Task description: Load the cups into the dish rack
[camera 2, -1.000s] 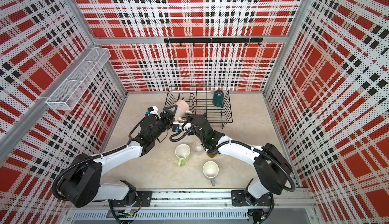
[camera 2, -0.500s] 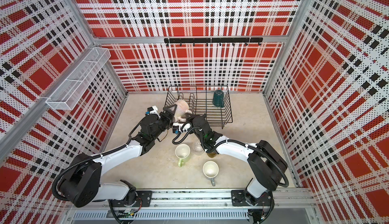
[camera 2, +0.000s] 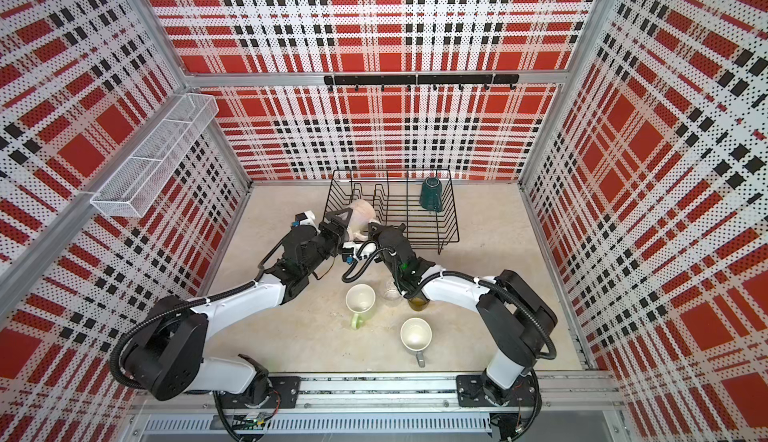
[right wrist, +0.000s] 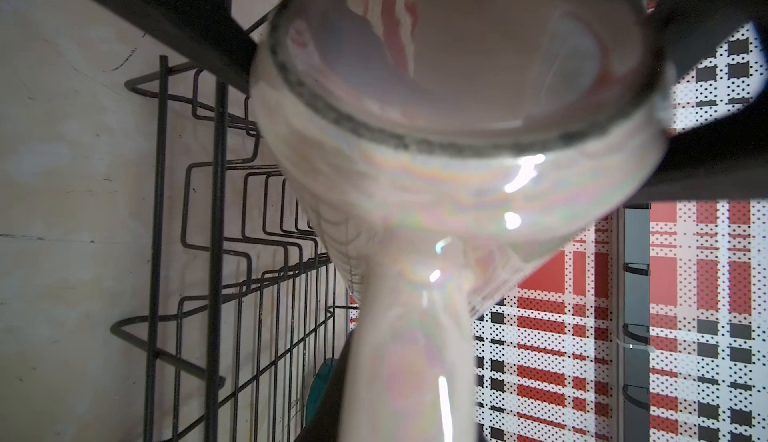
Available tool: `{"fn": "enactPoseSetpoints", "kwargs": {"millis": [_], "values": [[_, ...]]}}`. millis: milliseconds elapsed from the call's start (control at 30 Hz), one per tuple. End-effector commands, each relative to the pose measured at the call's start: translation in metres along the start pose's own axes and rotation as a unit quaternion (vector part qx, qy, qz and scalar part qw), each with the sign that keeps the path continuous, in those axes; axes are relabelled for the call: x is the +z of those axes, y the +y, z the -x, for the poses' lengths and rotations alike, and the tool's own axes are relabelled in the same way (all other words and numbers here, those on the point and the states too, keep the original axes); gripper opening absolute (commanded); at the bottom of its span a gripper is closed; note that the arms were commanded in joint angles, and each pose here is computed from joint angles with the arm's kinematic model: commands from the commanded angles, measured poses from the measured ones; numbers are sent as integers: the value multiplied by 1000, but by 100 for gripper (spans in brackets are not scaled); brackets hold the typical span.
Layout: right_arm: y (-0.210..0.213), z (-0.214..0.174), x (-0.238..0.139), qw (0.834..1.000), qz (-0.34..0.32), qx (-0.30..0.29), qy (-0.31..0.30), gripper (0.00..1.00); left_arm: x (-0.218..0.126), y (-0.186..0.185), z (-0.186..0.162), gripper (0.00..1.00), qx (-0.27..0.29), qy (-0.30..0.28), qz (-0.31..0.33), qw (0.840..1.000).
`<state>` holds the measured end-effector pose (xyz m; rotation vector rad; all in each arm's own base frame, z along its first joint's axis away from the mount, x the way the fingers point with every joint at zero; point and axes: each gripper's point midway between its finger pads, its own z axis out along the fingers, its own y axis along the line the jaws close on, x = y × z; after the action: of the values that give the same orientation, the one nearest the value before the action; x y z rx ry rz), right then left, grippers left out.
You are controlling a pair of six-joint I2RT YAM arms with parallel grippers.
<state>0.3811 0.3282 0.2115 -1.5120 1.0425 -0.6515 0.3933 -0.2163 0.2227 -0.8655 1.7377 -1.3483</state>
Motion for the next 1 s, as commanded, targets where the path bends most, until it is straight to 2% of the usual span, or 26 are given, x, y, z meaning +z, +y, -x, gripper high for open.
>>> {"fn": "enactPoseSetpoints", "kwargs": {"millis": [0,33,267,333,467,533,667,733,833,900,967], "values": [[-15,0,6,1000,-20,16,-5,0,-4,-88,-1,32,-15,9,-137,990],[-17,-2,6,1000,-22,21,-5,0,-4,-89,-2,40,-15,11,-140,990],[-35,-22,0,993,-36,108,-22,0,6,-85,-5,55,-16,20,-138,990],[-35,-28,-1,993,-34,112,-18,0,8,-82,-3,61,-17,19,-136,990],[-30,-37,-1,993,-27,115,-10,0,11,-78,0,65,-16,15,-133,991],[-28,-40,0,993,-23,117,-9,0,13,-76,3,72,-16,12,-130,991],[-23,-44,2,993,-18,117,-5,0,14,-76,4,79,-13,10,-133,991],[-23,-46,3,993,-18,119,-5,0,16,-74,6,87,-12,9,-134,991],[-20,-48,6,993,-15,118,-2,0,19,-76,2,90,-6,19,-144,989],[-20,-50,7,993,-19,118,3,0,23,-77,-1,99,-5,29,-148,989],[-20,-53,8,993,-20,117,6,0,26,-78,-5,98,-4,37,-155,987]]}}
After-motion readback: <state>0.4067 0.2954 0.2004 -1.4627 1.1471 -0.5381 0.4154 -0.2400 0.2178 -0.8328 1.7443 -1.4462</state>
